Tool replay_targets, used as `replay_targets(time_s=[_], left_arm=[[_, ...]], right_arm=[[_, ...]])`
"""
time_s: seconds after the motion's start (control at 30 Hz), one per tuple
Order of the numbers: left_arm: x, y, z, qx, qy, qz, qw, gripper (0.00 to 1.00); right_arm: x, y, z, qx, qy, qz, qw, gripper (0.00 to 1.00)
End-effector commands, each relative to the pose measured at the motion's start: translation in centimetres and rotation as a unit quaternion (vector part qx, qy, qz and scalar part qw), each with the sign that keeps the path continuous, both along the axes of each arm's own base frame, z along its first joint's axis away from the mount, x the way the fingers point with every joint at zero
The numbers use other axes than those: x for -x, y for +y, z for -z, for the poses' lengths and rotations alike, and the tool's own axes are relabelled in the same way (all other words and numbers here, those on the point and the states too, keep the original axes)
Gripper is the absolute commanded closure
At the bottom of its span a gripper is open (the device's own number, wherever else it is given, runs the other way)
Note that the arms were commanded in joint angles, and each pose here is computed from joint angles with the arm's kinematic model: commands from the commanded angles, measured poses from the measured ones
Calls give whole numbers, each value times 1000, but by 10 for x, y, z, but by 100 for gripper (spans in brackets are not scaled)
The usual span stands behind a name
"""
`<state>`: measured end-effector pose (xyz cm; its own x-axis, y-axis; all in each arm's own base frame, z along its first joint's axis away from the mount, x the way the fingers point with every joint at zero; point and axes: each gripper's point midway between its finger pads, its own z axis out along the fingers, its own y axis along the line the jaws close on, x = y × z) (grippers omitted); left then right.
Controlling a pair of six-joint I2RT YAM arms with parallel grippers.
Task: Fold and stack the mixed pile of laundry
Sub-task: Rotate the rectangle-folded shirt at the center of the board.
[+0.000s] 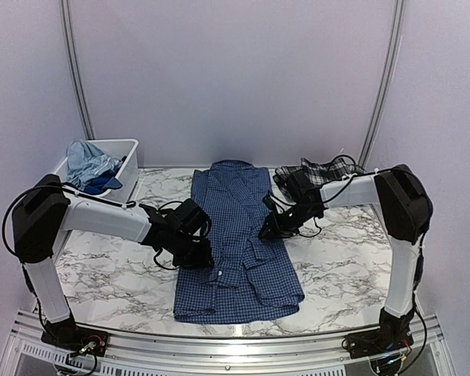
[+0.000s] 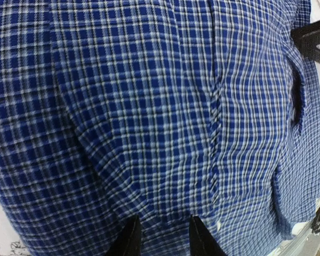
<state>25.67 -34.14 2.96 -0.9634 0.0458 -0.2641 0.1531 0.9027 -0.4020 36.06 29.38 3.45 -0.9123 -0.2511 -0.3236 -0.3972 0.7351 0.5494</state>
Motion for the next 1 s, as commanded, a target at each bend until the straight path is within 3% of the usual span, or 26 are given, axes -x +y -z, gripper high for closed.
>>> replay_targets(time_s=[0.0, 0.2, 0.33, 0.5, 0.97], left_arm=[[-14, 4, -28, 13, -37, -24, 999, 64], [8, 23, -51, 33, -44, -27, 998, 61], [33, 14, -53, 42, -34, -8, 999, 60], [67, -12, -48, 47, -18, 24, 998, 61], [101, -29, -22, 25, 36, 50, 998, 64]], right_arm=[[-12, -11, -27, 23, -33, -7, 999, 62], [67, 21, -94, -11, -52, -54, 997, 59], [121, 30, -86, 11, -27, -74, 997, 57], [161, 29, -58, 52, -4, -84, 995, 56], [177, 29, -16, 88, 28, -88, 992, 57]])
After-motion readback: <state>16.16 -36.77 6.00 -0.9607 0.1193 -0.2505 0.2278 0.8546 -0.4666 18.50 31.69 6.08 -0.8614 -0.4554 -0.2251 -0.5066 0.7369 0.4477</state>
